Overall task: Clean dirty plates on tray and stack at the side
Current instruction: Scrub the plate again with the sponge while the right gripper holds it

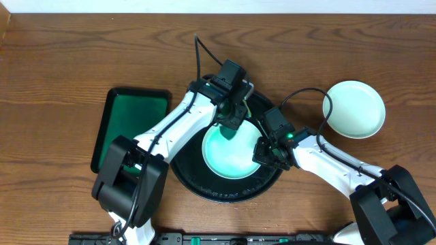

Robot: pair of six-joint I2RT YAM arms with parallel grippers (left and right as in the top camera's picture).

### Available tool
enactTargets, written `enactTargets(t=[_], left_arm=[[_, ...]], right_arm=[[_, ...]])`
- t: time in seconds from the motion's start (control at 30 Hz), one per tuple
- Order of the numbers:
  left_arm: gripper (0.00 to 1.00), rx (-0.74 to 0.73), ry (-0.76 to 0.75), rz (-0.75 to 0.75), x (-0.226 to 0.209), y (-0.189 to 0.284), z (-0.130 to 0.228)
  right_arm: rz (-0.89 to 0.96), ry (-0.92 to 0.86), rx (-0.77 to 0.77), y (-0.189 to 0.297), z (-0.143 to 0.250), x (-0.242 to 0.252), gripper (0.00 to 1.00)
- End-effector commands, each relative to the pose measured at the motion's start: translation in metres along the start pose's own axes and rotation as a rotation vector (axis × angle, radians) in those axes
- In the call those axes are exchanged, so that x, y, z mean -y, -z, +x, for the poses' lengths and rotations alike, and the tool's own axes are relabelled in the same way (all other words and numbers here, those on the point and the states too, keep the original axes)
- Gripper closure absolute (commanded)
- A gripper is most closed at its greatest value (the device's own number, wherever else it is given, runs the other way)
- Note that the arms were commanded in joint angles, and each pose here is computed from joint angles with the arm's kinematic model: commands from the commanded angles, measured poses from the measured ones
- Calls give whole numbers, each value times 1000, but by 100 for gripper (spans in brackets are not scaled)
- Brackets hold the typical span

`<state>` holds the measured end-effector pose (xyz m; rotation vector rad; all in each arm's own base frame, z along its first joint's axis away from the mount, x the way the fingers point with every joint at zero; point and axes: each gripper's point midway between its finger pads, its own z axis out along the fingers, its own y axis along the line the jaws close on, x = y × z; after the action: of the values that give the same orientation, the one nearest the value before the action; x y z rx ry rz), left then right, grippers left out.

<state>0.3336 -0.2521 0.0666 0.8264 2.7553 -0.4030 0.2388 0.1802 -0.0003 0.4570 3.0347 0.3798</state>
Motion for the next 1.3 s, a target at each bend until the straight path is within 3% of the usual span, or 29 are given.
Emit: enactTargets(t=[0.0, 0.27, 0.43, 0.67, 0.8, 1.0, 1.27], left_arm=[[93, -23, -94, 111, 19, -3, 13], [93, -38, -165, 160, 21, -25, 37], [93, -9, -137, 85, -6, -32, 36], [93, 1, 98, -170, -92, -21, 38], [93, -19, 203, -212, -117, -14, 49], [93, -93, 193, -211, -108, -17, 66], [93, -184, 66, -180, -71, -42, 100]], right_arm=[[187, -9, -18, -20, 12, 53, 99], [169, -9, -26, -20, 13, 50, 99], [159, -11, -38, -20, 15, 48, 99], [154, -11, -42, -21, 15, 47, 99], [154, -11, -42, -21, 15, 47, 99], [152, -11, -40, -21, 15, 46, 99], [150, -7, -39, -21, 14, 46, 99]])
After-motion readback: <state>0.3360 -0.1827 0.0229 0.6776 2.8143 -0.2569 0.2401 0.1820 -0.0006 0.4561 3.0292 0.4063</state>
